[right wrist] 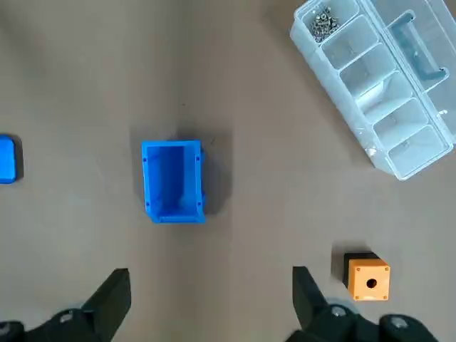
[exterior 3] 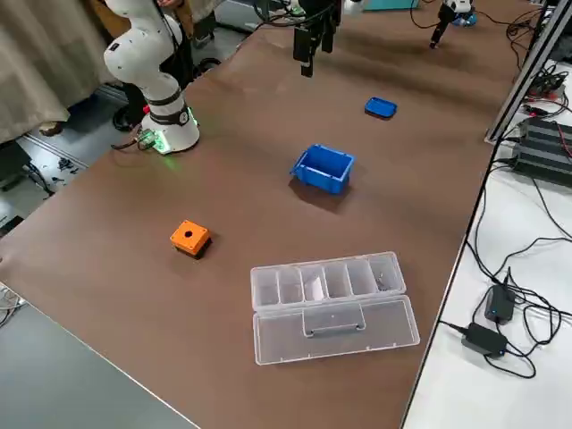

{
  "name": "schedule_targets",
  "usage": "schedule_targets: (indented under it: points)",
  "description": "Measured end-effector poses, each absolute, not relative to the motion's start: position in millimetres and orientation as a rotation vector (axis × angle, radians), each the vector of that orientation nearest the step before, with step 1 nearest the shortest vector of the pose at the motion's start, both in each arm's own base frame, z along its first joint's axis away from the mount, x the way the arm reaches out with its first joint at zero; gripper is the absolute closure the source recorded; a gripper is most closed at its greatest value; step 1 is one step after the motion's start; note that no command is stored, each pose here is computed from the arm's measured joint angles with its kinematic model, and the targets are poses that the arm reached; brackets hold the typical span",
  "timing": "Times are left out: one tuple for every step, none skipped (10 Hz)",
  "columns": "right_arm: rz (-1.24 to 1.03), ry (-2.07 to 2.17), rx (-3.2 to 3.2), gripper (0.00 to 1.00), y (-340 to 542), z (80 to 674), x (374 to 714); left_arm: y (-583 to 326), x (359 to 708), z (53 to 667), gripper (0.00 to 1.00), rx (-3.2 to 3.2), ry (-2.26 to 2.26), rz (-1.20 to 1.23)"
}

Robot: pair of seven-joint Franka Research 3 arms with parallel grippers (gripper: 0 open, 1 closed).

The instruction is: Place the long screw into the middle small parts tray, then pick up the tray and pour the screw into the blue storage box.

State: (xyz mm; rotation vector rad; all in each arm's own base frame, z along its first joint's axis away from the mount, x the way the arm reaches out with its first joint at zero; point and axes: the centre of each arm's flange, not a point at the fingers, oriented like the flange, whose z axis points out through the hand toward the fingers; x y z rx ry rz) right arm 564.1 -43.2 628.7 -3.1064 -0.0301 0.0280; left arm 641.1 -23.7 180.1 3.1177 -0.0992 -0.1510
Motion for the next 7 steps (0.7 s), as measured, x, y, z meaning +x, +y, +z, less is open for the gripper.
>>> schedule_targets:
  points:
    - [0.023,-0.034,-3.105,0.0,-42,623,567,-25,641,178,0.41,3.118,-0.101,-0.149]
    - [0.023,-0.046,-3.104,0.0,-37,611,571,-25,641,176,0.42,3.118,-0.102,-0.148]
    - [0.033,-0.066,-3.094,0.0,-27,600,575,-25,641,176,0.44,3.118,-0.102,-0.146]
    - [0.044,-0.091,-3.074,0.0,-15,591,578,-25,641,176,0.47,3.118,-0.102,-0.144]
    - [0.053,-0.12,-3.059,0.0,-1,585,581,-25,641,177,0.52,3.118,-0.102,-0.141]
    - [0.058,-0.155,-3.052,0.0,14,579,585,-24,642,177,0.58,3.12,-0.102,-0.138]
    - [0.058,-0.196,-3.051,0.0,31,571,587,-24,643,178,0.68,3.121,-0.102,-0.135]
